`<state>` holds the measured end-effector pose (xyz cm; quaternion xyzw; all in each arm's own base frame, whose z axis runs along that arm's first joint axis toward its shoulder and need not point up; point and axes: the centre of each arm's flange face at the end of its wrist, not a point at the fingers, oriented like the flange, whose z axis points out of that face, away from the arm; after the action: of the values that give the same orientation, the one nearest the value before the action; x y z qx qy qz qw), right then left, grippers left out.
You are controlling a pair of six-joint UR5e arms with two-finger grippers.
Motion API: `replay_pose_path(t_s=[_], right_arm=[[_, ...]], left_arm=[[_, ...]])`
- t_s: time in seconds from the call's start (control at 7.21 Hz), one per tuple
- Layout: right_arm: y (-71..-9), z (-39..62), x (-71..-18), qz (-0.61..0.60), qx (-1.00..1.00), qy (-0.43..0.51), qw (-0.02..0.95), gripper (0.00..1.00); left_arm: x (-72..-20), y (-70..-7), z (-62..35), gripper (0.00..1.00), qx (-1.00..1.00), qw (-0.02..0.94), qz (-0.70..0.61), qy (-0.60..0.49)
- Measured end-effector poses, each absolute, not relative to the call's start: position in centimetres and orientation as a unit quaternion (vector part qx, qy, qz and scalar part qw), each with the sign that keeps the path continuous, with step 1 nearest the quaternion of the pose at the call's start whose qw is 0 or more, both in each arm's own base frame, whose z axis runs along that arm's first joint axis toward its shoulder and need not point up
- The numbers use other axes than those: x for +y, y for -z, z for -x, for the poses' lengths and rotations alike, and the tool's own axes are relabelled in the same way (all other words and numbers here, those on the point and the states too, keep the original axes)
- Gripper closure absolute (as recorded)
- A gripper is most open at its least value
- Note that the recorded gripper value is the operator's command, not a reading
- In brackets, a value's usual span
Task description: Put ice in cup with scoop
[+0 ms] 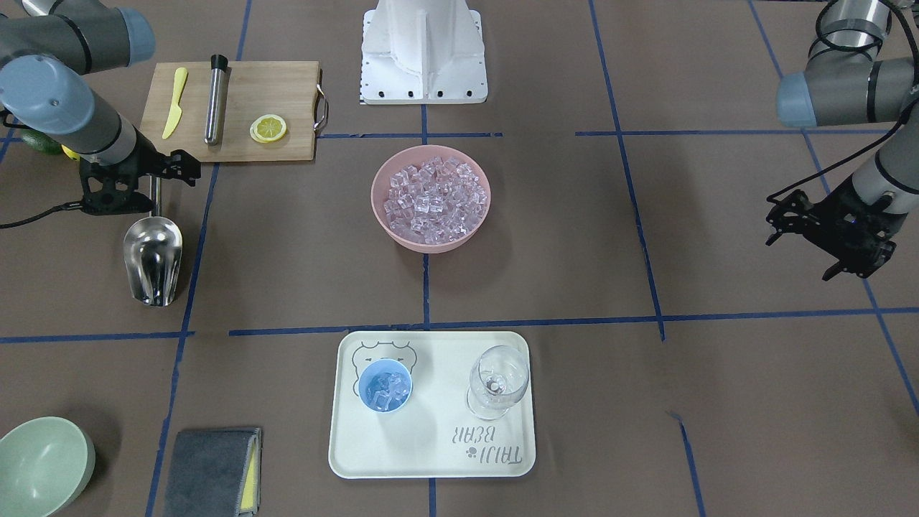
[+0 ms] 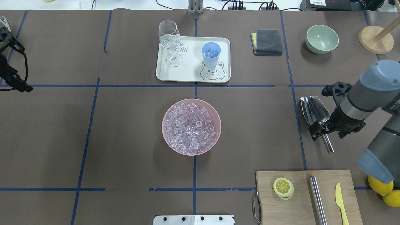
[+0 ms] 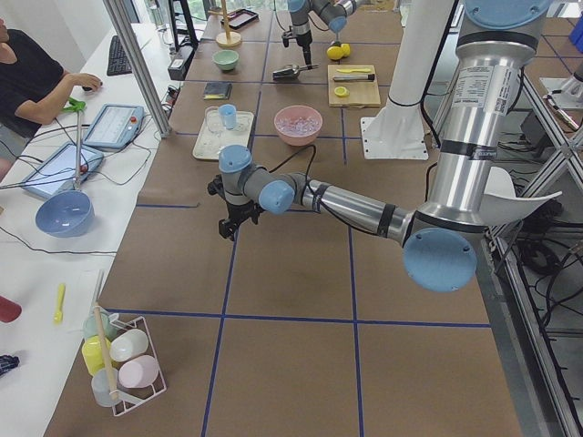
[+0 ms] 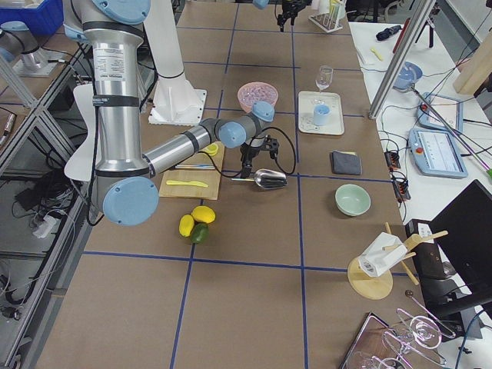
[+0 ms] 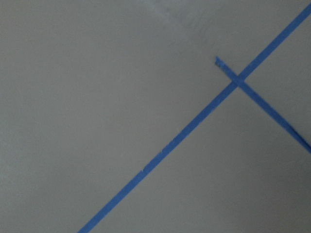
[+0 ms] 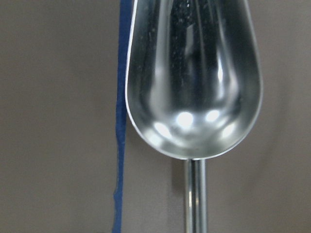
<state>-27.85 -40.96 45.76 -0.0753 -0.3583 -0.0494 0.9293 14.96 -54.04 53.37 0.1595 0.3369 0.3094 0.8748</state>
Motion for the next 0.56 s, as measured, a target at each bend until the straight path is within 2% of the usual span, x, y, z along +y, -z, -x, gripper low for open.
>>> replay_pose_path(t_s=[0.56], right_arm=[[-48.8,14.6,-46.6,0.026,-0.363,-0.021,0.931,0.0]], left_arm=[[-50.8,-61.8,1.9,0.0,0.327,0.931,-0.088,-0.139]])
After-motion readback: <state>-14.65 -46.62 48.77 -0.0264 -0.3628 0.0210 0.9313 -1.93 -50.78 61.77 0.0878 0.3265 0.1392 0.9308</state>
